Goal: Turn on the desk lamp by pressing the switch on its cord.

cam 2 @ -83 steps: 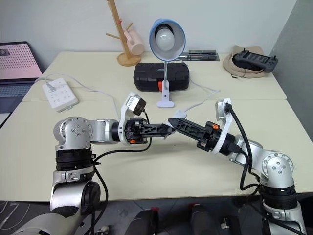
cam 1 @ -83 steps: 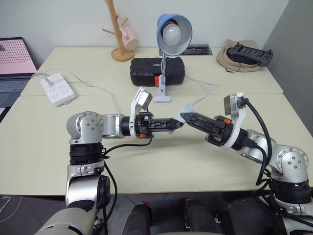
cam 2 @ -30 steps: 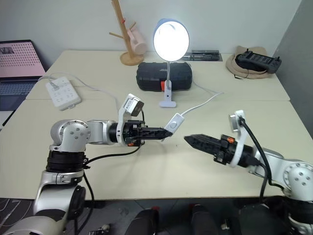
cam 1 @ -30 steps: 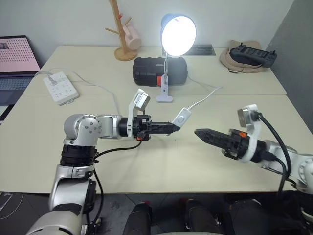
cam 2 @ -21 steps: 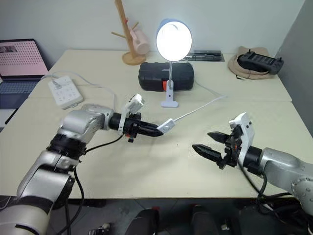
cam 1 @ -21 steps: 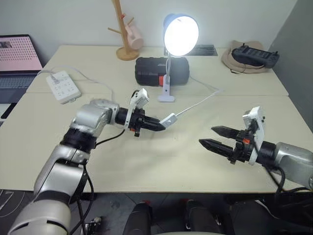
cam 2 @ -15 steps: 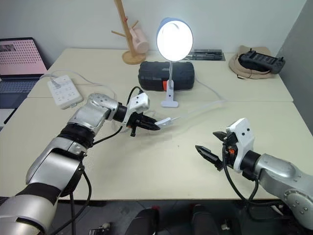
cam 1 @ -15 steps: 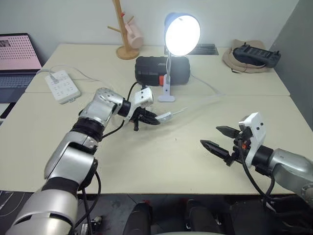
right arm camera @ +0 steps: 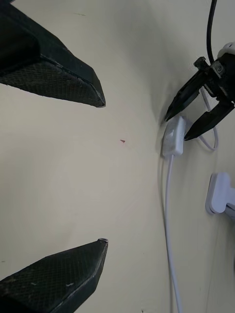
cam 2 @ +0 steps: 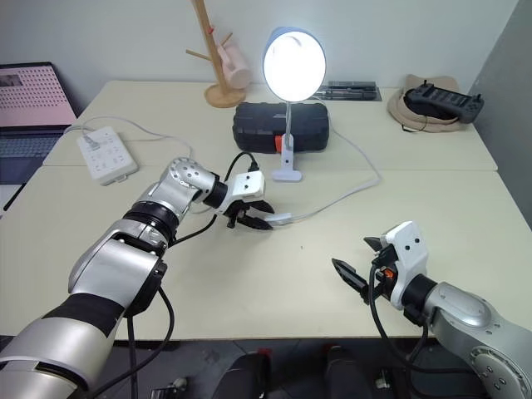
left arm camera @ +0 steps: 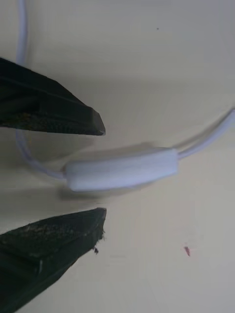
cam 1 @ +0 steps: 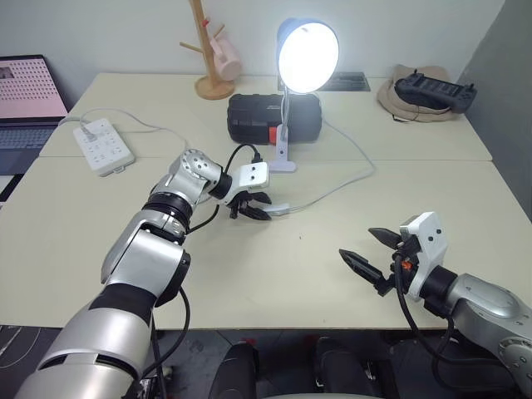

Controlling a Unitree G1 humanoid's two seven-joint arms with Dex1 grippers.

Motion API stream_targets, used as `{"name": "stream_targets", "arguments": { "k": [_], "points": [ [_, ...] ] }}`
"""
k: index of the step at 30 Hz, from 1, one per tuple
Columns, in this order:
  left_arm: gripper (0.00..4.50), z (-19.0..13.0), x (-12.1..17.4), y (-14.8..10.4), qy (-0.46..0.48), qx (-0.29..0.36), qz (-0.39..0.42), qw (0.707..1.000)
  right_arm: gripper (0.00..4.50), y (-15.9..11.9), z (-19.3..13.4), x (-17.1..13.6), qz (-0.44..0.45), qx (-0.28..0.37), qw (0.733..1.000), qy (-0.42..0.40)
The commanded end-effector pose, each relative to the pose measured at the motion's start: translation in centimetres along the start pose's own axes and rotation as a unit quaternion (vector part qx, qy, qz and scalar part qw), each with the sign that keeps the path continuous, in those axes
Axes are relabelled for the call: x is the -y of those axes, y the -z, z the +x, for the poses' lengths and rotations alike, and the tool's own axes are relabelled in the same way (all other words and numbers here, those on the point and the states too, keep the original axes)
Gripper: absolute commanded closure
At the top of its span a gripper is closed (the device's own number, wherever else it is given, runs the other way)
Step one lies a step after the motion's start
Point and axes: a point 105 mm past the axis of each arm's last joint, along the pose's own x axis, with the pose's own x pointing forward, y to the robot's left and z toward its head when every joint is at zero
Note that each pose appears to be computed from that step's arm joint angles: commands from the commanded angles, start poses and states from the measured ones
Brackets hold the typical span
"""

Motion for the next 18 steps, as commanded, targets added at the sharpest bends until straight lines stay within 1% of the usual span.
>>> {"name": "stream_targets", "arguments": {
  "k": [1,4,5,6,7,8,10,11,14,18],
  "points": [
    [1.18,-2.9,-0.8,-0.8,-0.015,0.014,0.008,1.0,0.0,-1.1,-0.2,0.0,-0.015,0.019,1.0,-0.016],
    [0.65,-5.1,-0.9,-0.8,-0.024,0.029,0.001,0.999,0.0,-1.3,-0.3,0.6,-0.021,0.015,0.999,-0.027],
    [0.33,-6.1,-0.9,-0.8,-0.031,0.036,-0.002,0.999,0.0,-1.4,-0.4,0.9,-0.025,0.012,0.999,-0.031],
    [0.14,-6.7,-1.0,-0.9,-0.036,0.04,-0.005,0.999,0.0,-1.5,-0.4,1.1,-0.027,0.01,0.999,-0.034],
    [0.03,-7.7,-1.0,-0.9,-0.049,0.049,-0.011,0.998,0.0,-1.5,-0.6,1.5,-0.031,0.006,0.999,-0.037],
    [0.03,-9.0,-1.1,-0.8,-0.071,0.062,-0.027,0.995,0.0,-1.6,-0.7,1.9,-0.035,0.002,0.999,-0.042],
    [0.03,-11.2,-0.4,0.0,-0.12,0.091,-0.057,0.987,0.0,-2.1,-0.7,3.2,-0.046,-0.004,0.998,-0.045],
    [0.03,-11.6,0.0,0.1,-0.131,0.096,-0.066,0.985,0.0,-2.2,-0.8,3.6,-0.049,-0.006,0.998,-0.046],
    [0.03,-12.1,2.6,1.2,-0.155,0.099,-0.102,0.978,0.0,-2.4,-0.4,4.8,-0.05,-0.007,0.997,-0.054],
    [0.03,-12.3,5.7,2.2,-0.191,0.095,-0.147,0.966,0.0,-1.8,0.6,5.7,-0.041,-0.009,0.997,-0.067]
  ]
}}
